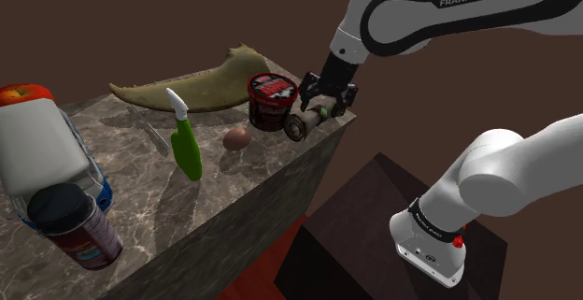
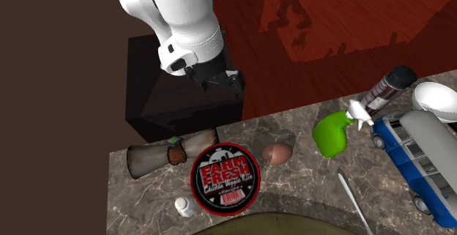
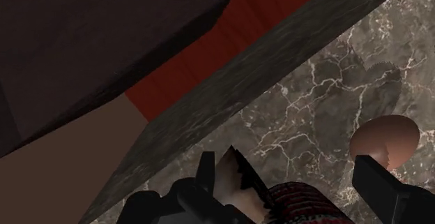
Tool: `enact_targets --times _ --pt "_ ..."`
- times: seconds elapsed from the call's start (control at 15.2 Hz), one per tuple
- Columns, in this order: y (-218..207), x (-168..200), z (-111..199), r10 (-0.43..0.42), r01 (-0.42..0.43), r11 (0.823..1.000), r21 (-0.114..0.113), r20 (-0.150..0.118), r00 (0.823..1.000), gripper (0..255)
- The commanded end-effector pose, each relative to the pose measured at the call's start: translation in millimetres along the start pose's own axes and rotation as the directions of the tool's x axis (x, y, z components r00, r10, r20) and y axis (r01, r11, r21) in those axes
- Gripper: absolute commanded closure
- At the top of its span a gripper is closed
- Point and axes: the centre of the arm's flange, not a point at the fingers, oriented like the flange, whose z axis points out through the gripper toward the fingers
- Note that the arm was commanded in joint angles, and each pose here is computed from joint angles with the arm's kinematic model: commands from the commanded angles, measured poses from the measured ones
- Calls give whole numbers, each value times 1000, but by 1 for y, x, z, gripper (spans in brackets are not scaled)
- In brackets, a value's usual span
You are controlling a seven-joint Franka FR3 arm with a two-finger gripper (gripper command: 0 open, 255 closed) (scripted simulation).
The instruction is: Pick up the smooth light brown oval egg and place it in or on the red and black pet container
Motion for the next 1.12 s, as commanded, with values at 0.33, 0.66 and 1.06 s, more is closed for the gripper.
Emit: enact_targets --times 0.33,0.66,1.06 --pt "-49 21 63 190 -190 977 98 6 982 0" --pt "-85 42 105 319 -318 934 163 22 947 0" --pt "-122 68 146 445 -443 867 228 47 894 0"
